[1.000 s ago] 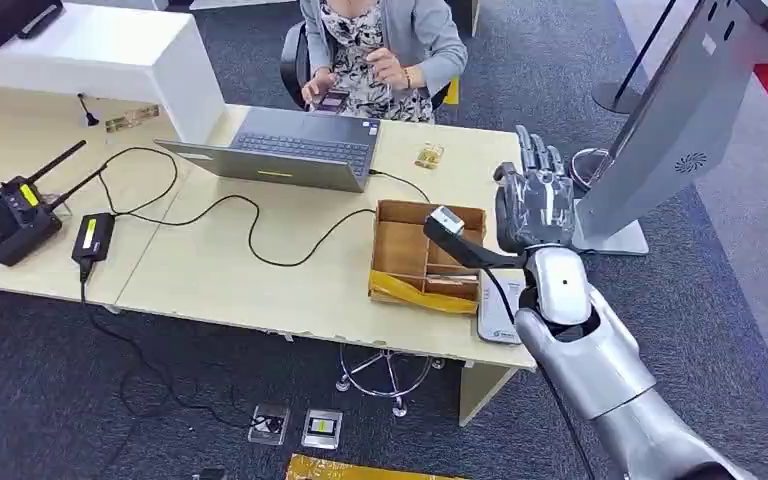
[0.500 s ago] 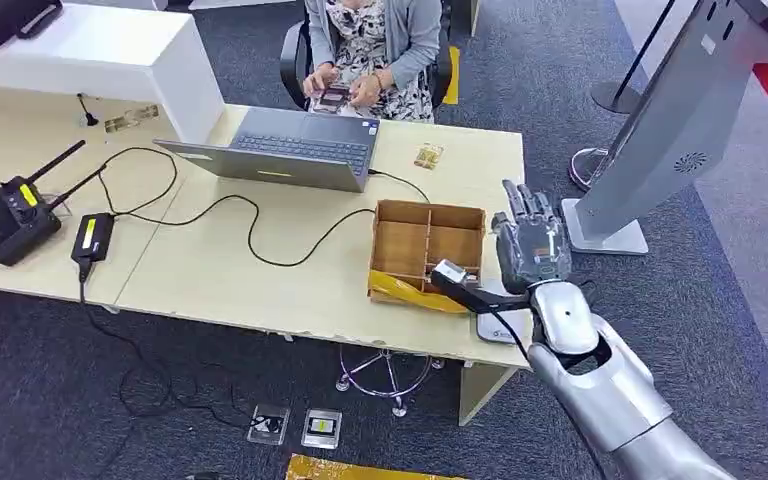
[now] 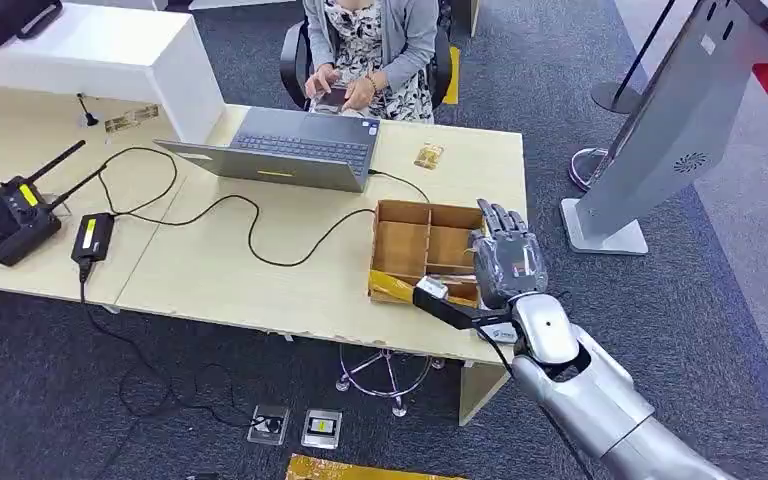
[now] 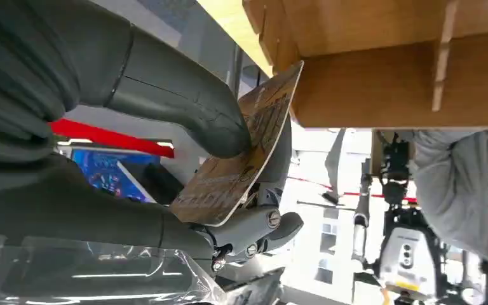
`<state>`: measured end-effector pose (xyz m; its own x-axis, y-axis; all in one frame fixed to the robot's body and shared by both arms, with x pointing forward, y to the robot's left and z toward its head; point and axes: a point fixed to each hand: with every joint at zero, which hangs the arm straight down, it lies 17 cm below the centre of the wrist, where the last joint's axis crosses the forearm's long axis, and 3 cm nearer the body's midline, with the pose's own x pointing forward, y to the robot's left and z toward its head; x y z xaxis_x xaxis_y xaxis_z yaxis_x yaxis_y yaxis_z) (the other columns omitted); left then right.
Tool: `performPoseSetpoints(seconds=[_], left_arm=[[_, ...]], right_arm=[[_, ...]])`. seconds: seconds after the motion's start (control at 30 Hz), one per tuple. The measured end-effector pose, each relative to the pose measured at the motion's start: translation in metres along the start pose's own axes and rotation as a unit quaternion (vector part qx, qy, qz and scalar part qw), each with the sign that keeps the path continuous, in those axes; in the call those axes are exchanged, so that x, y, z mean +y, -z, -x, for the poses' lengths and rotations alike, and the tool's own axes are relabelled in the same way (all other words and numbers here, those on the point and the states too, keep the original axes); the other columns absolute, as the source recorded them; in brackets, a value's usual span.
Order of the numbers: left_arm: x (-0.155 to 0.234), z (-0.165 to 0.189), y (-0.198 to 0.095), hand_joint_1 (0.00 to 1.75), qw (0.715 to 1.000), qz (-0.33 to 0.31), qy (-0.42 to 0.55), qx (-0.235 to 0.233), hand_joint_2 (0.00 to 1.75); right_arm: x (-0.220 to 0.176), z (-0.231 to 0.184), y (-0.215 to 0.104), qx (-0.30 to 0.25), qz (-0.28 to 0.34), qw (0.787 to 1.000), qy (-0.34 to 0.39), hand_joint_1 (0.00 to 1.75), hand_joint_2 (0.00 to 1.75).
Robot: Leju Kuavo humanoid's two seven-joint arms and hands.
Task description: Pass the card to the sensor for recognition and then transmit it.
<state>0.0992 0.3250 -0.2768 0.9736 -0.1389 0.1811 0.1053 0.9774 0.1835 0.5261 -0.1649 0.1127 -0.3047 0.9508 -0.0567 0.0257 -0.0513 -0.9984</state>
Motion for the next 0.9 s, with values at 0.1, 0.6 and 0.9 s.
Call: performPoseSetpoints(seconds=[0.1, 0.6, 0.9], left_arm=[[0.001, 0.002, 0.000, 0.00, 1.000, -0.003, -0.001, 0.007, 1.75], [0.009, 0.006, 0.001, 0.00, 1.000, -0.012, -0.006, 0.017, 1.75], [0.011, 0.006, 0.001, 0.00, 1.000, -0.018, -0.014, 0.018, 1.75]], right_arm=[[-0.003, 0.015, 0.006, 0.013, 0.003, 1.000, -0.027, 1.75, 1.75], [0.023, 0.092, 0.009, 0.072, -0.045, 0.994, -0.069, 1.75, 1.75], [0.042, 0.096, 0.000, 0.068, -0.047, 0.995, -0.049, 1.75, 1.75]])
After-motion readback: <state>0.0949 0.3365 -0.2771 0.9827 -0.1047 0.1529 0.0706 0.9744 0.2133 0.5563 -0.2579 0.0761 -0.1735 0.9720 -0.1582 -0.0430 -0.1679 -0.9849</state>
